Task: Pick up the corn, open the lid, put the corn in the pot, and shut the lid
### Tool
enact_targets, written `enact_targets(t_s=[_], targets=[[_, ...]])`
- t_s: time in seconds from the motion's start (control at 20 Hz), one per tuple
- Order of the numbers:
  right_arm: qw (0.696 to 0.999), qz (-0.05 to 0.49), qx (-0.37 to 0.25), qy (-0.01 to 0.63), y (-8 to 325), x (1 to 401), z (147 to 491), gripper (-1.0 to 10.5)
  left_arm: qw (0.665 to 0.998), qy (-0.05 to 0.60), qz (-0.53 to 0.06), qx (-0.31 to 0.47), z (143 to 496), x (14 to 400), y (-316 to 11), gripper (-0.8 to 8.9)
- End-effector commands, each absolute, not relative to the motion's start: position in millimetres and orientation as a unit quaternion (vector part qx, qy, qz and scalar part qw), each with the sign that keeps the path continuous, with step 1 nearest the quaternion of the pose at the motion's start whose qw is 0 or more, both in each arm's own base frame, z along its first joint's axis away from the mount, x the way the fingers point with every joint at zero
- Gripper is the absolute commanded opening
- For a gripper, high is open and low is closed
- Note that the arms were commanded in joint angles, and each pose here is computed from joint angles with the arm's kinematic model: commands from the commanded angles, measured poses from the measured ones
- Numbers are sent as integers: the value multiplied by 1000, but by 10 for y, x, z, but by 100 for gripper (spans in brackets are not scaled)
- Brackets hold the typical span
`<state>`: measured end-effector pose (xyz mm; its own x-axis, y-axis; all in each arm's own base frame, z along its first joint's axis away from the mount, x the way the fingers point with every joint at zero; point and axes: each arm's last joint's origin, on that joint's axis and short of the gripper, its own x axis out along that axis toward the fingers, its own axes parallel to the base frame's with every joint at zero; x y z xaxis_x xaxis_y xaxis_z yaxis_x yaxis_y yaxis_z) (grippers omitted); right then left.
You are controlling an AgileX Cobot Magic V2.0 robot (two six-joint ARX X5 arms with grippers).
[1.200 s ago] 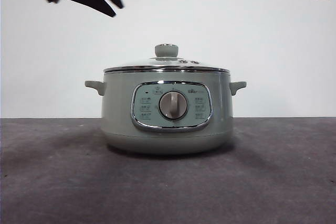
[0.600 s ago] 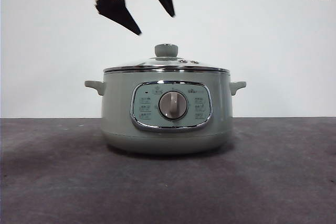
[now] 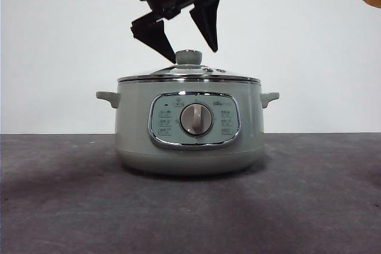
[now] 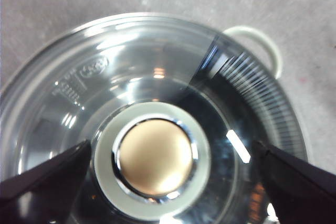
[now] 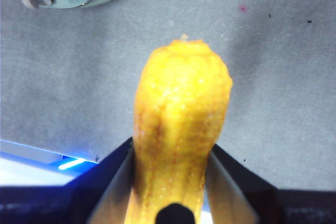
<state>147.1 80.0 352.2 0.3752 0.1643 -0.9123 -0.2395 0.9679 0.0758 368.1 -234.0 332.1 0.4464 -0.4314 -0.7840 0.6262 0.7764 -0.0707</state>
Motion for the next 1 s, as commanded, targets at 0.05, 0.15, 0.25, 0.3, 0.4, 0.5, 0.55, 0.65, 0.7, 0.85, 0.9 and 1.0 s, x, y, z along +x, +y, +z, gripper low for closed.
enact_targets(t_s=[0.05, 0.15, 0.25, 0.3, 0.4, 0.5, 0.55, 0.65, 0.7, 0.85, 0.9, 1.0], targets=[[830, 117, -31, 544, 799, 1469, 3519, -17, 838, 435, -302, 127, 3195, 3733, -2377, 502], [832, 115, -32, 542, 798, 1473, 3521, -17, 841, 431, -302, 127, 3199, 3741, -2381, 389], [836, 112, -33, 537, 801, 1483, 3525, -17, 844, 428, -295, 129, 3201, 3747, -2377, 201], [837, 113, -32, 534, 804, 1488, 3527, -17, 844, 429, -295, 130, 3200, 3746, -2376, 110], [837, 113, -32, 534, 805, 1490, 3528, -17, 844, 429, -295, 130, 3199, 3746, -2376, -15], [839, 114, -31, 531, 808, 1496, 3530, -17, 844, 428, -295, 130, 3201, 3748, -2378, -12], [840, 114, -31, 530, 809, 1498, 3531, -17, 845, 427, -295, 130, 3203, 3749, -2380, -12], [840, 114, -30, 529, 810, 1500, 3532, -17, 845, 426, -295, 130, 3208, 3748, -2379, -12], [841, 115, -30, 528, 812, 1504, 3534, -17, 846, 426, -295, 130, 3212, 3747, -2376, -12], [844, 116, -28, 523, 816, 1514, 3538, -17, 850, 417, -296, 128, 3296, 3710, -2353, -12], [844, 115, -28, 523, 817, 1515, 3537, -17, 853, 409, -297, 129, 3350, 3687, -2339, -12], [845, 116, -27, 521, 822, 1526, 3538, -17, 862, 390, -300, 126, 3478, 3639, -2308, -12]])
